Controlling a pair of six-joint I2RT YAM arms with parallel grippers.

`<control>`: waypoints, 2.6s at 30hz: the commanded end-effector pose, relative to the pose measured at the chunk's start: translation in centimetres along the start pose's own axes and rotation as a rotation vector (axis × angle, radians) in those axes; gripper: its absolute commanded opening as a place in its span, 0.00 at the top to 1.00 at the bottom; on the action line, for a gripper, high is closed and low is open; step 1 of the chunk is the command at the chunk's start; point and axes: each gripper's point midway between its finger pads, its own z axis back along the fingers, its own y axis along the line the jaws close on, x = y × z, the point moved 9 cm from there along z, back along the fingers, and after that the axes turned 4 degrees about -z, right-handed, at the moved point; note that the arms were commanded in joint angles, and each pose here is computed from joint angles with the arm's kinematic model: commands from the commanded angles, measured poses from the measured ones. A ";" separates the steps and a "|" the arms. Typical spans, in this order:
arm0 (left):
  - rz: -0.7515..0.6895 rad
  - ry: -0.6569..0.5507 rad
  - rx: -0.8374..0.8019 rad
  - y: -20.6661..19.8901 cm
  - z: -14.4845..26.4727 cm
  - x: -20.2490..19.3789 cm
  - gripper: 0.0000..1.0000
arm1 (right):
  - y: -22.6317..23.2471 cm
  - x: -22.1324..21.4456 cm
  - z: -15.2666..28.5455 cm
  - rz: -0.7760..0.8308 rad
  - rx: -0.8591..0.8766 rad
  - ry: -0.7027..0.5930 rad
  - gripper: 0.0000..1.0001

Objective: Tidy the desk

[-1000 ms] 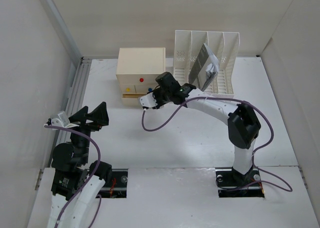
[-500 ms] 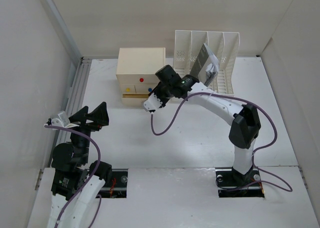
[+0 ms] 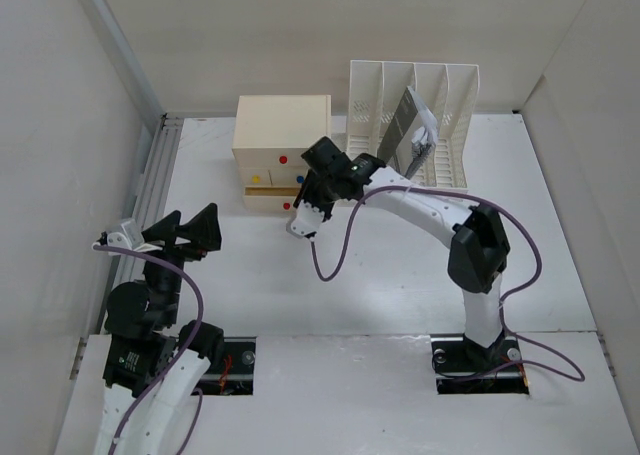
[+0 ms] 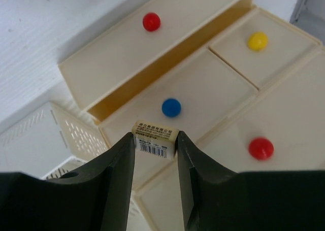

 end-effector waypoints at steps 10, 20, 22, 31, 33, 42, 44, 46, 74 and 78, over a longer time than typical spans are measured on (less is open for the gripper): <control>0.008 -0.026 -0.065 -0.7 -0.1 0.6 0.05 | -2.2 1.2 -5.9 0.352 0.052 -0.057 0.71; 0.006 -0.018 -0.061 -0.7 -0.3 0.4 0.05 | -2.9 0.6 -5.0 0.365 0.051 -0.043 0.73; 0.006 -0.018 -0.061 -0.7 -0.3 0.4 0.05 | -3.3 0.7 -4.2 0.375 0.036 -0.048 0.73; 0.008 -0.026 -0.065 -0.7 -0.1 0.6 0.05 | -2.4 -1.0 -3.7 0.348 0.080 -0.009 0.73; 0.008 -0.026 -0.065 -0.7 -0.1 0.6 0.04 | -2.2 -1.5 -3.6 0.341 0.086 0.004 0.73; 0.008 -0.026 -0.065 -0.7 -0.1 0.6 0.04 | -1.9 -2.2 -4.2 0.325 0.081 0.034 0.73; 0.008 -0.026 -0.065 -0.7 -0.1 0.6 0.04 | -1.7 -2.3 -4.6 0.315 0.094 0.038 0.73; 0.008 -0.026 -0.065 -0.7 -0.1 0.6 0.04 | -1.7 -2.3 -4.6 0.315 0.094 0.038 0.73; 0.008 -0.026 -0.065 -0.7 -0.1 0.6 0.04 | -1.9 -1.0 -2.9 0.229 0.027 0.010 0.65; 0.008 -0.026 -0.065 -0.7 -0.1 0.6 0.04 | -3.0 0.3 -1.4 0.160 -0.040 -0.038 0.96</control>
